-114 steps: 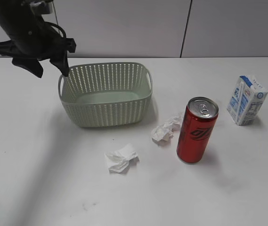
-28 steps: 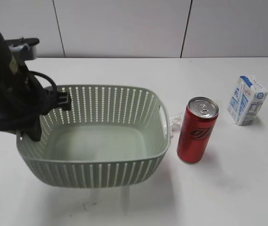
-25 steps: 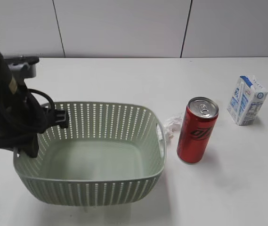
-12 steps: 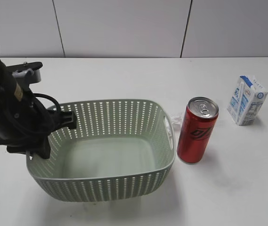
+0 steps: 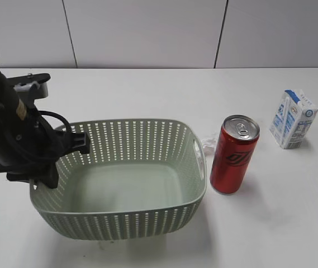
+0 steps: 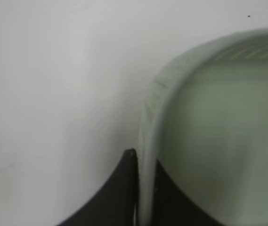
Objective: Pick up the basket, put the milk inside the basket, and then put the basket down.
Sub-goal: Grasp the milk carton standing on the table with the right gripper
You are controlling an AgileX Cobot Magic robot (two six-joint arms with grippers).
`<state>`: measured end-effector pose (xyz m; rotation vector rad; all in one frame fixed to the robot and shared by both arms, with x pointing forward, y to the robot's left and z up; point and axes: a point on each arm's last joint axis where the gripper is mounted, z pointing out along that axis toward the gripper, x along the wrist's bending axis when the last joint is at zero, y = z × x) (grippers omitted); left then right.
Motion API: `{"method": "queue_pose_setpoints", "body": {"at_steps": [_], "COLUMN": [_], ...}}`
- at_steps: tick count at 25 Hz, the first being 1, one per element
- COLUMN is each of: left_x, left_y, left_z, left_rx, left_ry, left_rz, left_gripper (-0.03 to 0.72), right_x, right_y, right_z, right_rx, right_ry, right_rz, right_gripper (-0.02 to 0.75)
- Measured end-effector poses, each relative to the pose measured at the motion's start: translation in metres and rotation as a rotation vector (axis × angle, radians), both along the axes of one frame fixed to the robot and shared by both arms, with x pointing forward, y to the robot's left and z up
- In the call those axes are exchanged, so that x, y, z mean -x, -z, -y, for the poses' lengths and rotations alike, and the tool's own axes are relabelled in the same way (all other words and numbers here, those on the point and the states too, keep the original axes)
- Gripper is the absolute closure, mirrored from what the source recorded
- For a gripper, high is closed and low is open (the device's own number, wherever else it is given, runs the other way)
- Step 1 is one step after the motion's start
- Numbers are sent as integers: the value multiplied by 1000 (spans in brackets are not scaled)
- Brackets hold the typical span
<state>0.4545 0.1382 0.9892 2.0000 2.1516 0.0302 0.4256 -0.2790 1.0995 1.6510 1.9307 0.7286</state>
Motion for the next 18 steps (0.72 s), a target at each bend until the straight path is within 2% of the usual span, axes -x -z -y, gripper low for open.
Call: {"method": "queue_pose_setpoints", "body": {"at_steps": [4,10,18], "left_x": [0,2,4], "left_y": [0,0,1], "left_z": [0,-1,-2], "left_rx": [-3,-9,-26], "left_ry": [0,7,10], "left_rz": [-4,-20,-44], "left_gripper": [690,690,690], "right_x": [-59,-121,-165], "right_y": [15,49,97], "right_z": [-6,-12,-14], "right_rx": [21,35,78], "right_ry": [-15,-24,-43], "right_rz": [-79,-138,-80], "right_gripper": [148,148,148]}}
